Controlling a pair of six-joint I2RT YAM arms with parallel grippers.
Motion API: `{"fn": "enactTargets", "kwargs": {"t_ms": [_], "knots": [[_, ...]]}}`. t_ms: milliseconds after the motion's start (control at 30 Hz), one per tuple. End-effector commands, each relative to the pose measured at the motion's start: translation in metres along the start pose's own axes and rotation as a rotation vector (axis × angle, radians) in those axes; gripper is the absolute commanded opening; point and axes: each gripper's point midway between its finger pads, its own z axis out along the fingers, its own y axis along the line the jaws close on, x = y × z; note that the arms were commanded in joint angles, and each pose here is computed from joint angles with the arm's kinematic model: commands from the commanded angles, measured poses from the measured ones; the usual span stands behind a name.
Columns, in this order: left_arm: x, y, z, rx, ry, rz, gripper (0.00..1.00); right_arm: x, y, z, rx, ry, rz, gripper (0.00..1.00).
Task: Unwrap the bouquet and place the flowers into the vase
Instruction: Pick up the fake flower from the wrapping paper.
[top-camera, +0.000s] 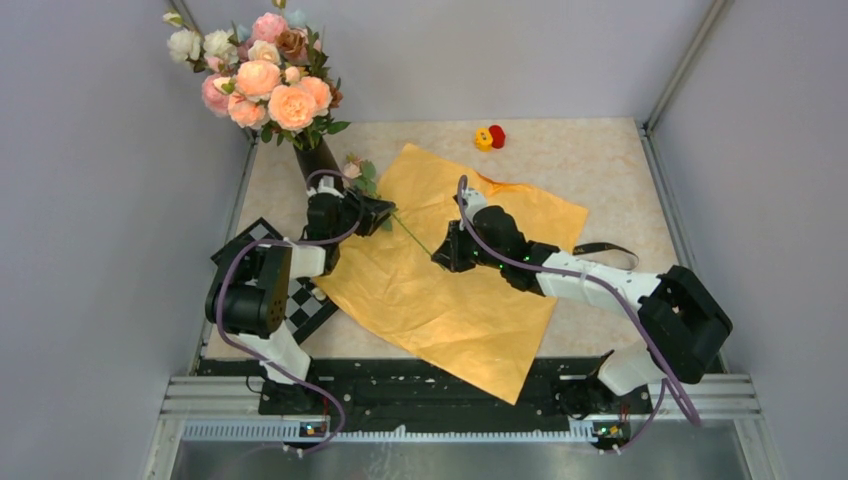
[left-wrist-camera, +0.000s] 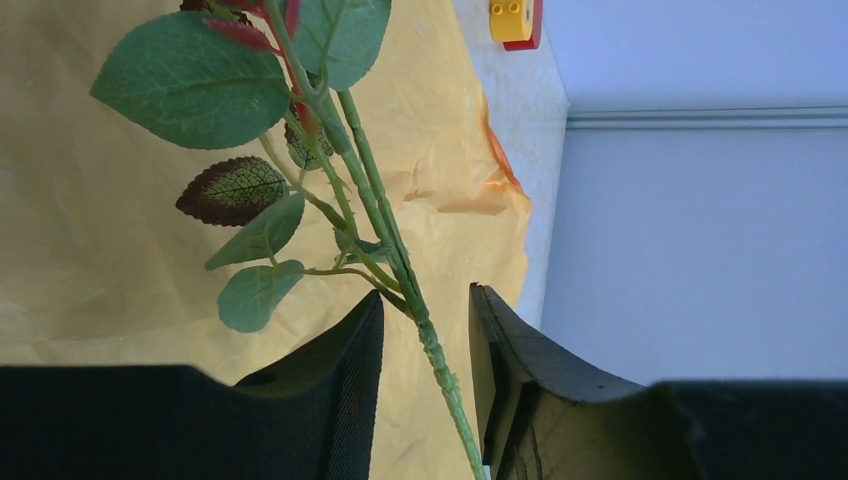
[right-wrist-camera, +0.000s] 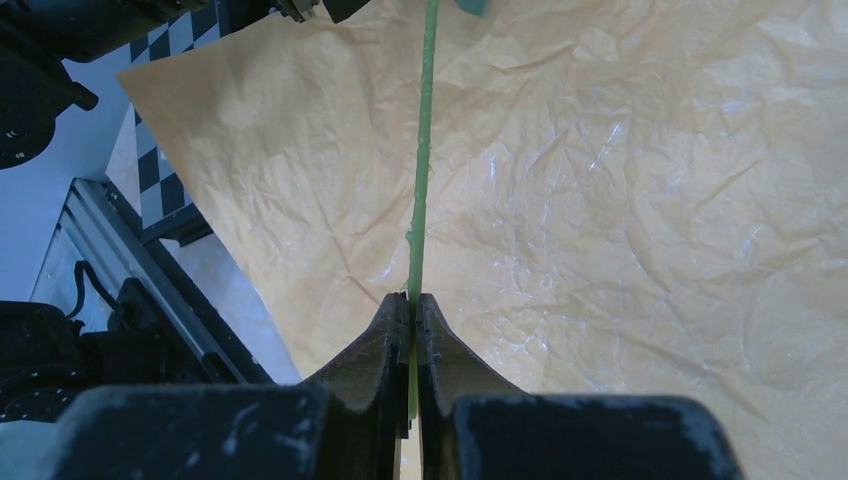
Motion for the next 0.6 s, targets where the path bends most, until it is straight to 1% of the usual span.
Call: {"fn": "enactTargets", "kwargs": {"t_ms": [0, 100, 167, 367, 567], "knots": [[-0.007, -0.011, 0.008, 0.025, -0.016, 0.043, 0.41, -0.02, 0.01, -0.009, -0.034, -0.064, -0.023, 0.0], [-0.005, -0.011, 0.013, 0.029, 0.0, 0.04, 0.41, -0.02, 0.01, -0.01, -0.035, -0.063, -0.026, 0.0], [-0.004, -0.013, 0.016, 0.032, 0.005, 0.042, 0.37, -0.02, 0.01, -0.01, -0.032, -0.063, -0.028, 0.0], [-0.003, -0.019, 0.018, 0.041, 0.008, 0.049, 0.22, -0.02, 0.008, -0.012, -0.024, -0.07, -0.028, 0.0], [-0.001, -0.028, 0.017, 0.059, 0.011, 0.054, 0.09, -0.019, 0.004, -0.013, -0.006, -0.068, -0.04, 0.0]]}}
